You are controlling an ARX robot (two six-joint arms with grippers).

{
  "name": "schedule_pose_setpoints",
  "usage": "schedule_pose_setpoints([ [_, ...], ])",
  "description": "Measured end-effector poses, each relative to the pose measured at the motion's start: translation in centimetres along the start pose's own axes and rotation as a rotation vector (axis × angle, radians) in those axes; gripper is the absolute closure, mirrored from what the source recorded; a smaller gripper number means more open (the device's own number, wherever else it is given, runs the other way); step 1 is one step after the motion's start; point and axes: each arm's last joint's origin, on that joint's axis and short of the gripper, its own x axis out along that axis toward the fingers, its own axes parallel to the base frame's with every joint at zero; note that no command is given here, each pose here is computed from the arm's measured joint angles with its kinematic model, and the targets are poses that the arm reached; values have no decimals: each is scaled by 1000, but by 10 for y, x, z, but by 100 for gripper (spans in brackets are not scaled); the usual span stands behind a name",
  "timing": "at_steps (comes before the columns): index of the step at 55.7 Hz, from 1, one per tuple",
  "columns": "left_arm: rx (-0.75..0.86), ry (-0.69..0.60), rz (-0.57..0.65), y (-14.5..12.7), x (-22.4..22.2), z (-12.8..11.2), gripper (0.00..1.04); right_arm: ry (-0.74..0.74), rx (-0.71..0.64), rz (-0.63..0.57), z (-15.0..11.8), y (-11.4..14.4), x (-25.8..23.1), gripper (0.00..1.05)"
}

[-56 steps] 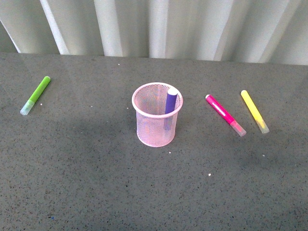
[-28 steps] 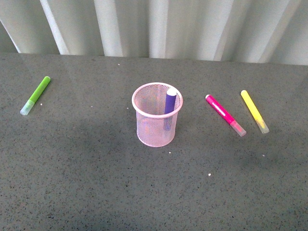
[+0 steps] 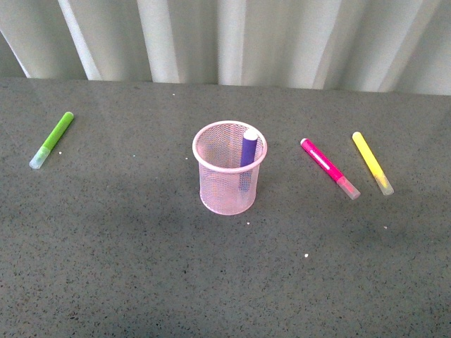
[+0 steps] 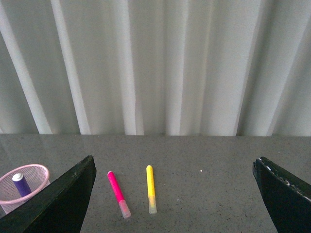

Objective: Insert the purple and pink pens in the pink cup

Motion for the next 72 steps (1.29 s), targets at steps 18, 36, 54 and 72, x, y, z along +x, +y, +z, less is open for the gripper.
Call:
schedule_pose_setpoints([
  [18, 0, 1, 1, 0, -8, 0, 101, 0, 0, 0, 0, 0, 0, 7],
  [36, 0, 0, 1, 0, -15, 0, 101, 0, 0, 0, 0, 0, 0, 7],
  [54, 0, 6, 2, 0, -25, -3, 101, 0, 0, 0, 0, 0, 0, 7],
  [72, 0, 7, 2, 0, -25, -3, 45, 134, 52, 114, 0, 4, 0, 7],
])
